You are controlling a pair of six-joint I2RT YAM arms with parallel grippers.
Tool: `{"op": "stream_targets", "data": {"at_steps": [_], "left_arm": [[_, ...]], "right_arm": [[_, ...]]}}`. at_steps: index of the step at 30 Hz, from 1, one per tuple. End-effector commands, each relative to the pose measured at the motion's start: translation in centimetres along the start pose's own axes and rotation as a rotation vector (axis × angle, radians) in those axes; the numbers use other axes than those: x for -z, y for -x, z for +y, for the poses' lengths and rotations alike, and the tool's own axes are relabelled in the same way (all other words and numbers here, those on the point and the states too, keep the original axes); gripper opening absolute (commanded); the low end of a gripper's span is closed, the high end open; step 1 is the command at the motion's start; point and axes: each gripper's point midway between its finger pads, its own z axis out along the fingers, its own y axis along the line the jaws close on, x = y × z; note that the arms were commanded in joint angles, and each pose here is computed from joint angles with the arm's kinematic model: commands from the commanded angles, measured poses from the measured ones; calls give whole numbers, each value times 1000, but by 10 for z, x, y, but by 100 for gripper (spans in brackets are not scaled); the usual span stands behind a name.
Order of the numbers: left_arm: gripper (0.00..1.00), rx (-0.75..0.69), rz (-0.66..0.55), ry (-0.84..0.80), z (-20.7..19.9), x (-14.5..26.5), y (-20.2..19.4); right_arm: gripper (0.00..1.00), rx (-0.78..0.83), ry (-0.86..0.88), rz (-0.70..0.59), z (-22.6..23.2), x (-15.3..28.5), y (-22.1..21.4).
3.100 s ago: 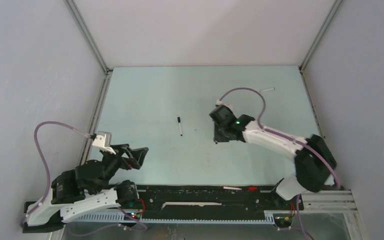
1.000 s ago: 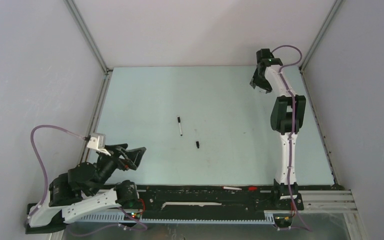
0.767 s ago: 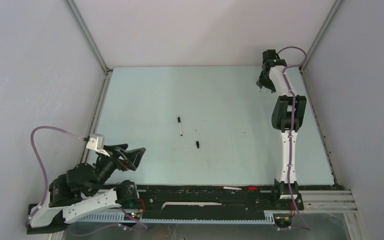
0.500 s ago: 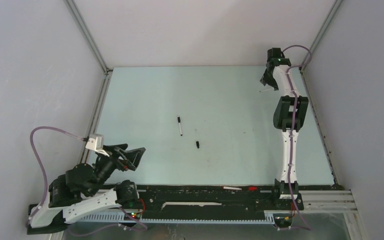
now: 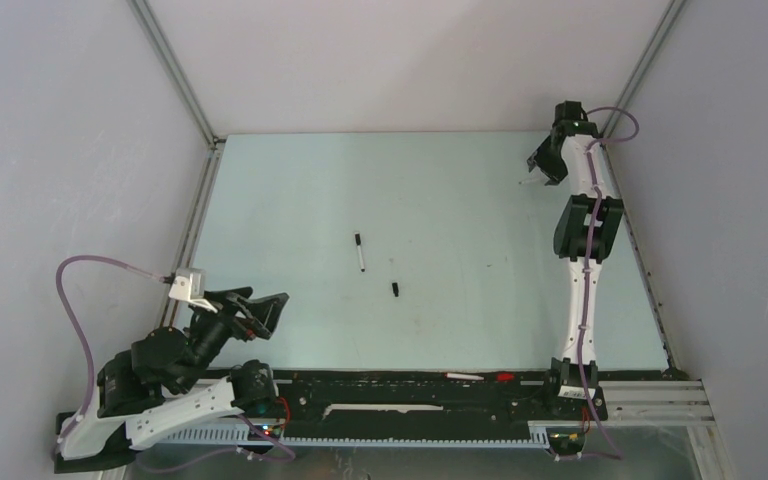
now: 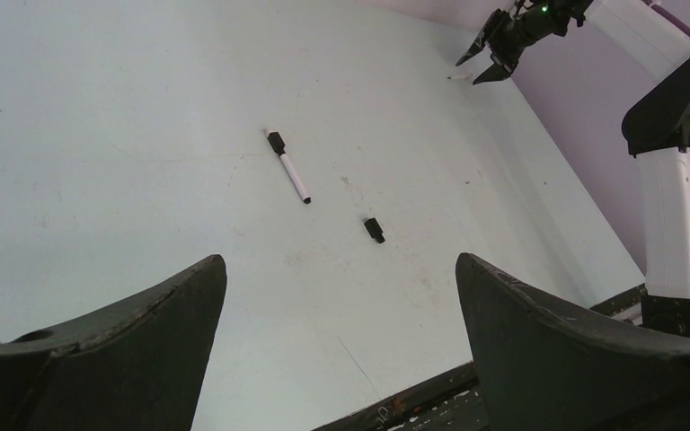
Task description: Insert the pens into the pen caps
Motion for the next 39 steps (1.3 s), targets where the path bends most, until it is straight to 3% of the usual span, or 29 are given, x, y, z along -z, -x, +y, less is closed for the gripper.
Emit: {"op": "stream_targets", "data": {"at_steps": [1,9,20,25,32,36,38,39], "left_arm": [[100,139,-145,-34,23,24,22],[100,150,-151,-34,25,25,23],[100,148,-152,-37,24,25,23],[100,147,-151,-34,25,25,23],[100,152,-153,-27,26,25,23],[100,154,-154,-19,28,25,23],[100,155,-154,-17,28,25,23],[100,156,-155,-17,28,25,23]], "right_arm": [[56,-72,47,108,13,-14,-27],[33,-48,-31,143,3,-12,-44],[31,132,-200,324,-47,1,-91],[20,183,-213,361,-61,18,-105],[14,262,-178,368,-57,30,-113],[18,339,-80,335,-30,53,-108],[26,383,-71,271,-22,67,-96],[38,397,-68,233,-19,72,-90]]}}
